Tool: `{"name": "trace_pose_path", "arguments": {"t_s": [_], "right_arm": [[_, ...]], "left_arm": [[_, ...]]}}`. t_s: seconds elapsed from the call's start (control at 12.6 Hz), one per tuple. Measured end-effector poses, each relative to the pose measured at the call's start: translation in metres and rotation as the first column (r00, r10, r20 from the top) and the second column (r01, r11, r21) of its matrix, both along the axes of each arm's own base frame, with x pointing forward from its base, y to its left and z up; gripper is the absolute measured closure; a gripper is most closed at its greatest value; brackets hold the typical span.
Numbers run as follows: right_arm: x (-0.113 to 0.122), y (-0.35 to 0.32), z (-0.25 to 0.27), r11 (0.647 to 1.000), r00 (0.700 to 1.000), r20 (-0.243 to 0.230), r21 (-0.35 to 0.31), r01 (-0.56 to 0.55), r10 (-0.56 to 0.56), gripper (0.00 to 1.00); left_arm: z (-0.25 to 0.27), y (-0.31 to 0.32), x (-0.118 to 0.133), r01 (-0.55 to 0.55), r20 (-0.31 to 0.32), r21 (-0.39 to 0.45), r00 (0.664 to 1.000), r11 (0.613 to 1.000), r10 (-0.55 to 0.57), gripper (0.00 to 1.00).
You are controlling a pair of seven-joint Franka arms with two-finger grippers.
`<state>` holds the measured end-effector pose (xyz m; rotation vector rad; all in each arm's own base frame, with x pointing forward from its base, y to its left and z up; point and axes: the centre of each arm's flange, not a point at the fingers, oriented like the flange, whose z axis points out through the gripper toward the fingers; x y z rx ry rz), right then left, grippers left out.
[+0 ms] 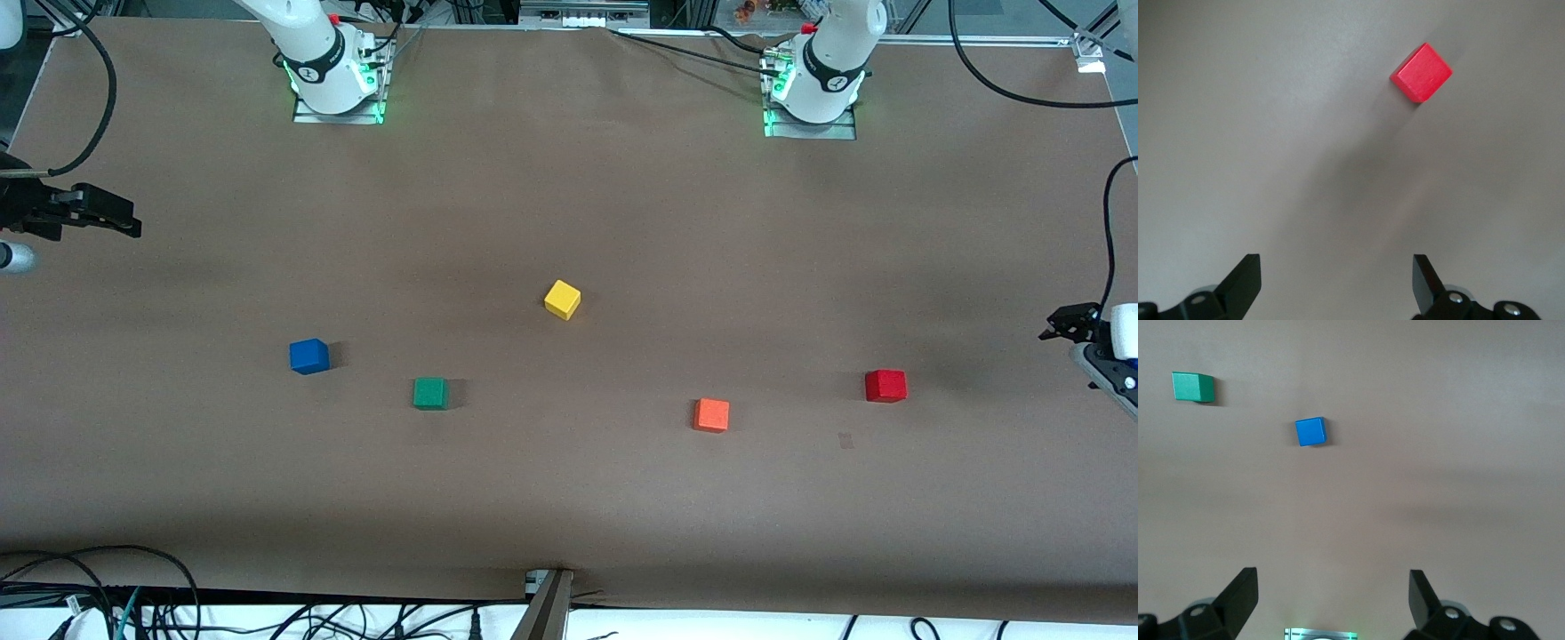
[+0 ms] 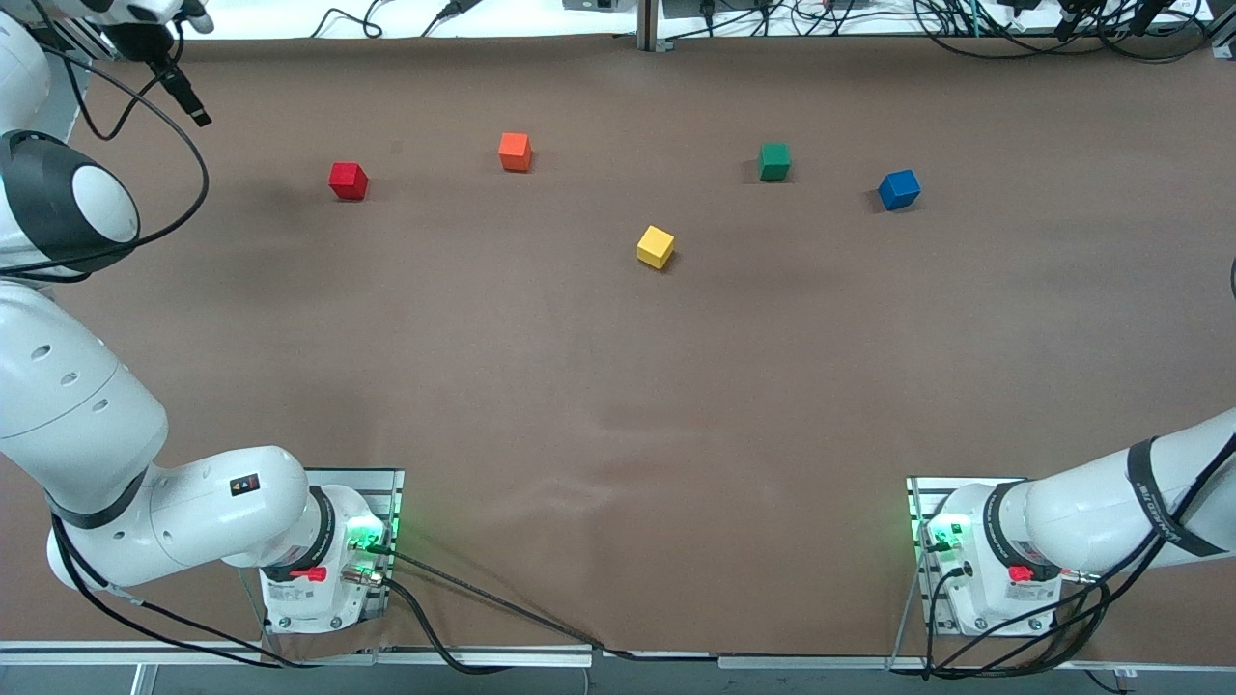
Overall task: Pass red block to right arm, stack on blue
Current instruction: 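Lower the open left gripper around the red cube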
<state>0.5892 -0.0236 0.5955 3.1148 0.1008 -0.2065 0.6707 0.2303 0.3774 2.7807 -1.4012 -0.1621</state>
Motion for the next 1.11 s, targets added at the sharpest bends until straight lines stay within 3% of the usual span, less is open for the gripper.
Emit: {"name": "trace_pose_path", "arguments": {"t_s": [0.24, 0.56, 0.95, 1.11], "right_arm": [[0.000, 0.000, 0.000, 1.000, 1.000, 0.000, 0.000, 0.000, 0.000, 0.00], [0.002, 0.002, -0.005, 1.000, 1.000, -0.008, -0.001, -0.003, 0.003, 0.00], [0.004, 0.005, -0.008, 1.000, 1.000, -0.013, 0.002, -0.007, 0.007, 0.00], [0.005, 0.008, -0.011, 1.000, 1.000, -0.017, 0.011, -0.009, 0.009, 0.00]], "left_arm": [[-0.046, 0.049, -0.002, 0.179, 0.073, -0.177, 0.983, 0.968, -0.169, 0.00], [-0.104, 0.064, -0.001, 0.401, 0.229, -0.358, 0.913, 0.843, -0.337, 0.00], [-0.153, 0.087, -0.023, 0.524, 0.430, -0.521, 0.843, 0.674, -0.323, 0.00], [-0.179, 0.088, -0.027, 0.542, 0.476, -0.594, 0.832, 0.595, -0.284, 0.00]]}}
